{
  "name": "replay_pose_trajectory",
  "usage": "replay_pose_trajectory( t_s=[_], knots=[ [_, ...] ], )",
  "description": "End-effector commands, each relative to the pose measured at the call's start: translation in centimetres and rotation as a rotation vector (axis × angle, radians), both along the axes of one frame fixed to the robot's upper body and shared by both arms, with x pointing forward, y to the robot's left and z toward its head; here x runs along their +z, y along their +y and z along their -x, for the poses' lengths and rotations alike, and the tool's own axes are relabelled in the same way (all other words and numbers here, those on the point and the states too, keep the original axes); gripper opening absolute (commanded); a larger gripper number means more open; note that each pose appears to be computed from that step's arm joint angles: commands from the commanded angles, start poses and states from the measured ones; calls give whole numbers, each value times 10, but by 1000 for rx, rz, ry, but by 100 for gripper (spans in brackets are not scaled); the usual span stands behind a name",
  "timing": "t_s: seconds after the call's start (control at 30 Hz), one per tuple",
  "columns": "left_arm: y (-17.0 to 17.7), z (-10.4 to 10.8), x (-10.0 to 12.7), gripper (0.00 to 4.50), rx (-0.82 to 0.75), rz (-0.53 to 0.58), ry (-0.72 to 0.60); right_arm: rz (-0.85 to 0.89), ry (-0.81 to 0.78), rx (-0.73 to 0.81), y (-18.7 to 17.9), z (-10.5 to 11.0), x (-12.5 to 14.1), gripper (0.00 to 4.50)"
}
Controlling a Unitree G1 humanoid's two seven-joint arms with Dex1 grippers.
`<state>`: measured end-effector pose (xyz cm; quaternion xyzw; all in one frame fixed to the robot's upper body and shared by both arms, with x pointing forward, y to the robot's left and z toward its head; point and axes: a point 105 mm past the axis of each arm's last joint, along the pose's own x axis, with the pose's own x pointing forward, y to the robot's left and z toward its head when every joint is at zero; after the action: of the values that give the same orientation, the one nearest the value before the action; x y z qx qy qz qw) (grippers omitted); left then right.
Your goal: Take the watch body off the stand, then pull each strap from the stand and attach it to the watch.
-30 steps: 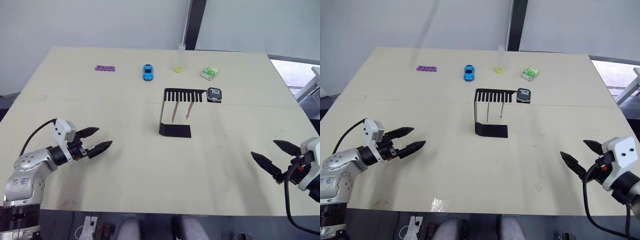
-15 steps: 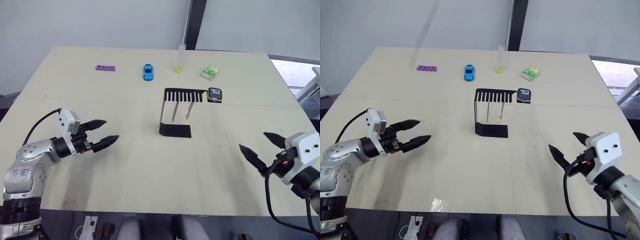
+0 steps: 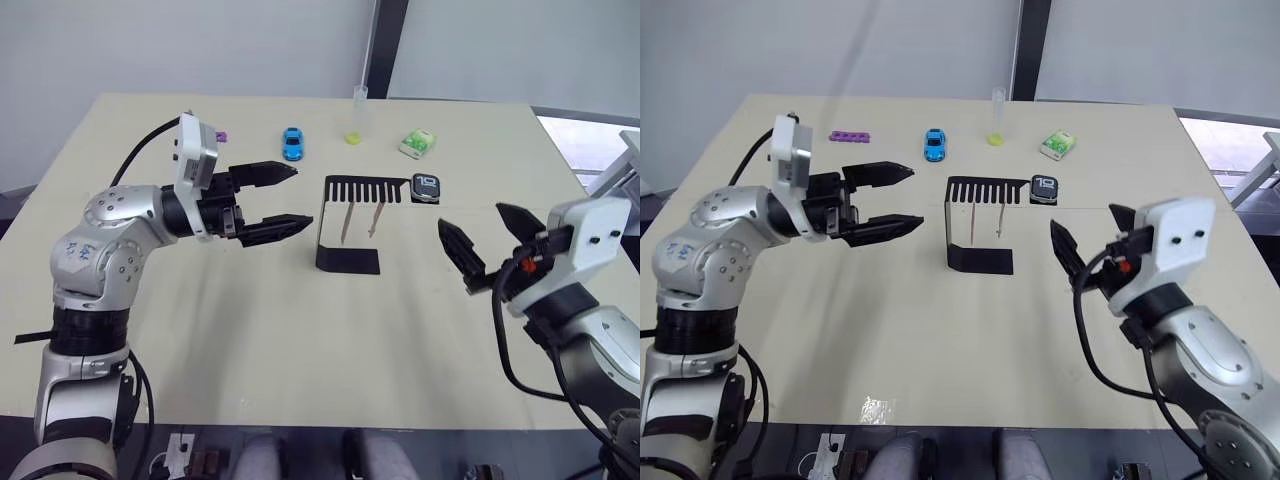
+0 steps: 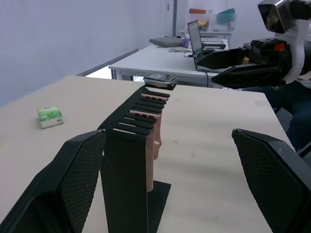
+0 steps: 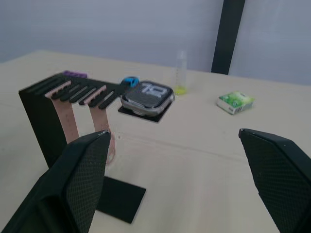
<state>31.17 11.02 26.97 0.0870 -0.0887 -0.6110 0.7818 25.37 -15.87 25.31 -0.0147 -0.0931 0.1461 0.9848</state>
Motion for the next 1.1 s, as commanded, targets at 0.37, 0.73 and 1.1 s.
replay_pose_trajectory(
  t_s=[0.37, 0.73, 1.1],
  knots=[
    [-25, -1, 8, 450, -82, -11, -114, 2, 36, -88, 32, -11, 22, 448],
    [-32, 2, 13, 450, -81, 1, -150, -83, 117, -118, 38, -24, 21, 448],
    [-30, 0, 12, 450, -50, -1, -166, -76, 120, -111, 41, -35, 25, 448]
  ],
)
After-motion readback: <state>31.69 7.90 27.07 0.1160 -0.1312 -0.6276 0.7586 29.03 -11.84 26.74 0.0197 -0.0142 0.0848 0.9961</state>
